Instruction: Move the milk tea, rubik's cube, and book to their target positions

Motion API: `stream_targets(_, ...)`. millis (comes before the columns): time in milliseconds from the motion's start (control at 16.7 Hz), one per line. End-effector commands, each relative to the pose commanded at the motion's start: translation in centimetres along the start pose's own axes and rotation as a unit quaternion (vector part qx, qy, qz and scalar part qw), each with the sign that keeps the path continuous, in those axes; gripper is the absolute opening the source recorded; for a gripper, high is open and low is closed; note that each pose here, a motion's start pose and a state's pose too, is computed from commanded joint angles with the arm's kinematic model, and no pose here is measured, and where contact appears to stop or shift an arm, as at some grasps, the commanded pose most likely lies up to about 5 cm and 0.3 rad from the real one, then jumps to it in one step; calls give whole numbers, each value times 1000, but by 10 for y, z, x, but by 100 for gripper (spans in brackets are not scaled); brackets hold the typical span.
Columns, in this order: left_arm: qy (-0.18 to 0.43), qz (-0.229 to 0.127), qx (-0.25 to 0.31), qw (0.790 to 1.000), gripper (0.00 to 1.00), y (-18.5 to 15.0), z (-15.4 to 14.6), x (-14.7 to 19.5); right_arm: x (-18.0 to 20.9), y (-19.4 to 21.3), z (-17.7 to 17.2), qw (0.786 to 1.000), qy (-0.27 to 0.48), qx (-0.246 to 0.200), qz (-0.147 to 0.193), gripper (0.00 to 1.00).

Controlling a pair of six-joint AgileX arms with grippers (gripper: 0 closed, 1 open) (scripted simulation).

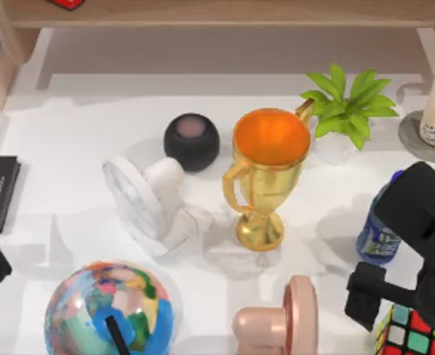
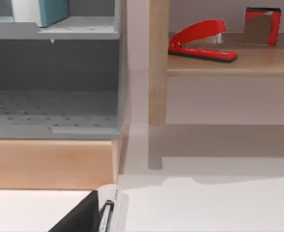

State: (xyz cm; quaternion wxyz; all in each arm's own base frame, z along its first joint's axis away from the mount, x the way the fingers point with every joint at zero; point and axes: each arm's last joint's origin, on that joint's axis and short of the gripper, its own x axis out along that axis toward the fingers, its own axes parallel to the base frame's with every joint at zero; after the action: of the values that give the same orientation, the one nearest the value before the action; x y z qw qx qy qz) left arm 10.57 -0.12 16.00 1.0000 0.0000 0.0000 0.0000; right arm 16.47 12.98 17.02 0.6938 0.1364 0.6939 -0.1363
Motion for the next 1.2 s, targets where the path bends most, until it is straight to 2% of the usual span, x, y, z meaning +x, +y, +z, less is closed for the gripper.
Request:
stream_targets(180,0,0,0,1000,100,0,0,0,15,-1,-1,1000,0,0,0,100)
stream_targets(420,0,0,0,1000,100,0,0,0,16,-1,-1,1000,0,0,0,100)
stream_targets(1200,0,0,0,1000,100,0,0,0,16,-1,-1,1000,0,0,0,2)
